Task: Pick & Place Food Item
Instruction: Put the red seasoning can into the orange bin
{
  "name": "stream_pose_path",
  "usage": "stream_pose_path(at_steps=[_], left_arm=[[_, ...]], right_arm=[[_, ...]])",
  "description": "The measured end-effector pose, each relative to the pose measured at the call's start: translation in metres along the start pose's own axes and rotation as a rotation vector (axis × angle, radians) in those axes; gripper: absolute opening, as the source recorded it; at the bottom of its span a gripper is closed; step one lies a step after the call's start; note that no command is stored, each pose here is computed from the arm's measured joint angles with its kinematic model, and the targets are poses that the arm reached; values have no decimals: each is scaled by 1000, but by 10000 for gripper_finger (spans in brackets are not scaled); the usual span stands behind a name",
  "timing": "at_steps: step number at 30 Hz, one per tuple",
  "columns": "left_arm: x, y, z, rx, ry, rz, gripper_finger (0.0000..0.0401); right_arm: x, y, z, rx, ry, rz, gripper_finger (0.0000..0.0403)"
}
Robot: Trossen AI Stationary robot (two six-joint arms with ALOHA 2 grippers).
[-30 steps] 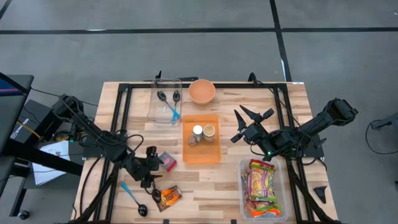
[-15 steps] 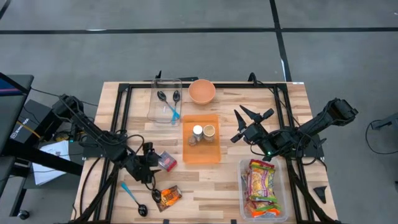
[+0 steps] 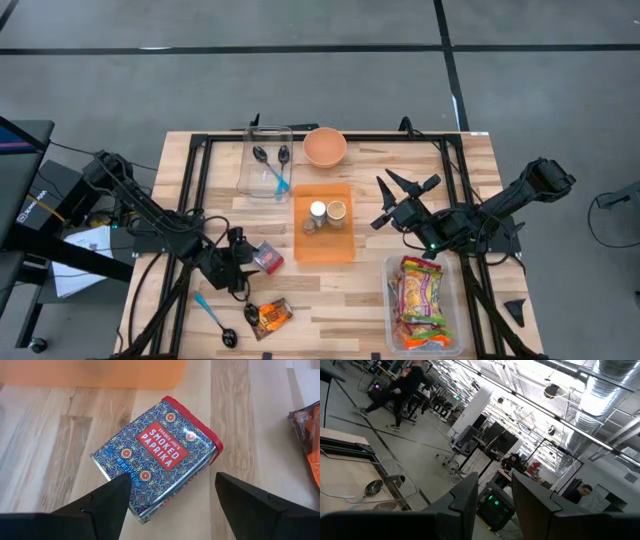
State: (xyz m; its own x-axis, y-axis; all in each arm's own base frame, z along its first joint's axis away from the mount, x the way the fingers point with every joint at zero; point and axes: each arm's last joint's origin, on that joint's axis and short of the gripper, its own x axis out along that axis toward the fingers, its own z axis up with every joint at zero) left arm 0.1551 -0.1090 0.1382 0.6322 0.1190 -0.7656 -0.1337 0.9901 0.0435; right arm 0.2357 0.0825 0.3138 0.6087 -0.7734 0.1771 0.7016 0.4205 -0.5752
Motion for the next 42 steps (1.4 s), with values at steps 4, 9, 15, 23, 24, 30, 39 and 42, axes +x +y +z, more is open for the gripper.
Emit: stream_pose_path(at_steps=[4, 9, 15, 23, 24, 30, 39, 42], left_arm=[[0, 0, -1, -16, 5, 5, 285], [-8, 0, 4, -19, -65, -36, 285], [-18, 6, 5, -31, -77, -26, 285], [-16, 4, 3, -45, -57, -35, 285], [-15, 4, 3, -51, -53, -36, 285], [-13, 3, 2, -52, -44, -27, 285], [-12, 10, -7, -73, 40, 33, 285], [-12, 10, -8, -83, 46, 30, 285]], right_arm=[[0, 0, 0, 0, 0, 0, 115], [0, 0, 0, 0, 1, 0, 115], [0, 0, 0, 0, 1, 0, 115], [0, 0, 0, 1, 5, 0, 115], [0, 0, 0, 1, 6, 0, 115], [0, 0, 0, 1, 6, 0, 115], [0, 0, 0, 1, 5, 0, 115], [0, 0, 0, 1, 5, 0, 115]])
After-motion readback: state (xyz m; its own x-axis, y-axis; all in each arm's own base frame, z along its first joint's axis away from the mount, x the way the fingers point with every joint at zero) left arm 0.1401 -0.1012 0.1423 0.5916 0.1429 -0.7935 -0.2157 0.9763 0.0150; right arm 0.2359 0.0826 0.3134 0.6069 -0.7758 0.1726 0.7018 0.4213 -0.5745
